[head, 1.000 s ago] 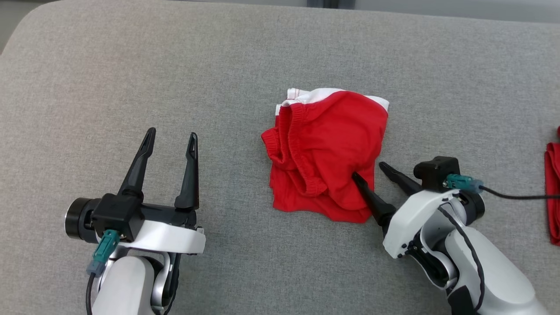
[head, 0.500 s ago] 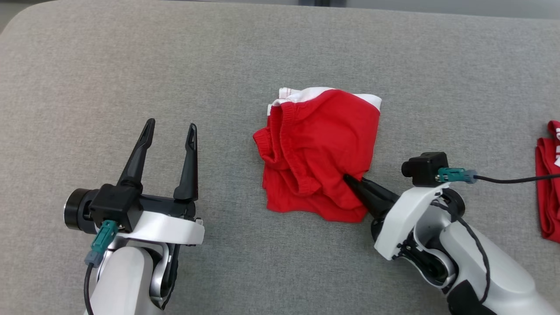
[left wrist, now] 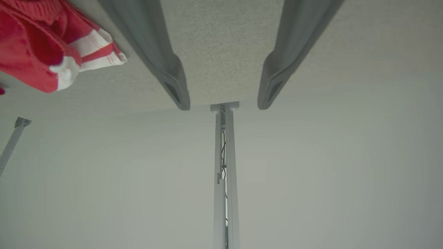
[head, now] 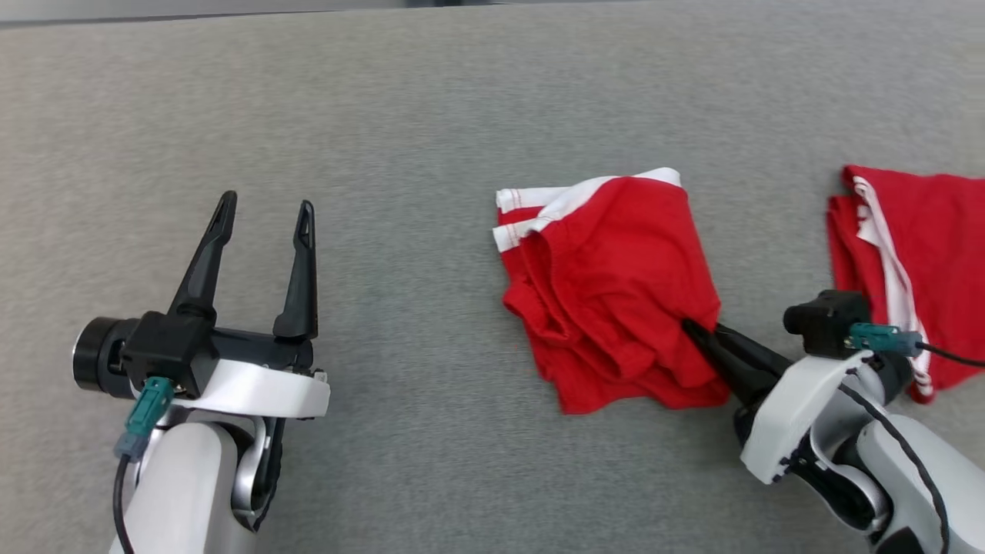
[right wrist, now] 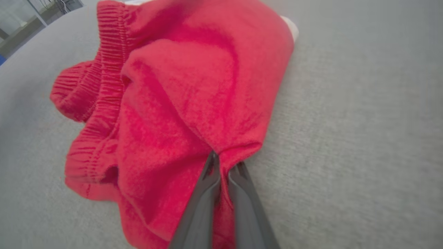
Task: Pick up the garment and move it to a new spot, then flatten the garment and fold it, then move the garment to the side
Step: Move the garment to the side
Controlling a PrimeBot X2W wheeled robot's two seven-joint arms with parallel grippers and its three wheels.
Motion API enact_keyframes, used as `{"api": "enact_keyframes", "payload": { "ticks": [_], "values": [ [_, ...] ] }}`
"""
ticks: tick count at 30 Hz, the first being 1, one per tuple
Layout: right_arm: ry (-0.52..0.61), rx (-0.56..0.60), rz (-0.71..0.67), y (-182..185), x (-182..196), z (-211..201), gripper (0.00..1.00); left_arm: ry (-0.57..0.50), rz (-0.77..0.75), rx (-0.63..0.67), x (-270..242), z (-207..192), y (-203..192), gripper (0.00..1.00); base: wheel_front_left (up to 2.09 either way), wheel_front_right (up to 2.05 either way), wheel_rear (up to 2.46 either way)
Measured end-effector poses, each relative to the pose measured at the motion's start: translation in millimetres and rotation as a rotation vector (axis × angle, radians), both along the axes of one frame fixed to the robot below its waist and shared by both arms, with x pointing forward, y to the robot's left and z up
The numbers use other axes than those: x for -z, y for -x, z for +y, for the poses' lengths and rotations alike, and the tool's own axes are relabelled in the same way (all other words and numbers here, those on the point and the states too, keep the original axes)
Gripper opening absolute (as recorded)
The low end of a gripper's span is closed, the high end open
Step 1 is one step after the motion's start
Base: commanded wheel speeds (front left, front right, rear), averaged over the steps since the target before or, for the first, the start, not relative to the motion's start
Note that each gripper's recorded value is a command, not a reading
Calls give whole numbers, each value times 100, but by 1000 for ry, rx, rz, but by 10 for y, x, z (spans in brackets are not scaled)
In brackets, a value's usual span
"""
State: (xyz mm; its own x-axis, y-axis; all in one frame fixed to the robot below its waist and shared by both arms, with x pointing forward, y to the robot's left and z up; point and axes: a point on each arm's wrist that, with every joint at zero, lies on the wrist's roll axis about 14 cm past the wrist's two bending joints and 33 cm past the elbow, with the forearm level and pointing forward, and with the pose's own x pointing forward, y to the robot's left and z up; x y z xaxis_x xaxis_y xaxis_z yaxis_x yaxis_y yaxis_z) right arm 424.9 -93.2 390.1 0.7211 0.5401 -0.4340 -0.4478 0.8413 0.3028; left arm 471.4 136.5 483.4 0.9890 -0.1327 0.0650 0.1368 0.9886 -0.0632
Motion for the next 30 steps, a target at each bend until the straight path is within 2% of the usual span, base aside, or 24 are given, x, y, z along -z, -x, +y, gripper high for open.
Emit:
{"api": "enact_keyframes", "payload": {
  "ticks": [7,11,17,20,23,27,28,29,30],
  "values": [
    [206,138,-84,89,-73,-876,0,2,-4,143,16,-498,-221,100,0,0,0],
    [258,218,-186,-13,-327,-1224,0,13,-16,224,-9,-804,-352,100,0,0,0],
    [361,304,-254,-104,-522,-1766,0,29,5,315,100,-1155,-436,100,0,0,0],
    [402,336,-244,-124,-514,-1984,0,31,10,331,151,-1215,-470,100,0,0,0],
    [446,375,-175,-65,-362,-2247,0,34,24,345,217,-1250,-466,100,0,0,0],
    [440,409,-105,-29,-194,-2348,0,27,29,338,245,-1206,-474,100,0,0,0],
    [435,423,-73,-2,-130,-2373,3,26,30,337,248,-1200,-473,100,0,0,0],
    [431,427,-51,28,-70,-2369,40,24,30,335,246,-1190,-470,100,0,0,0],
    [416,446,-32,51,-25,-2379,100,25,29,333,237,-1182,-469,100,0,0,0]
  ]
}}
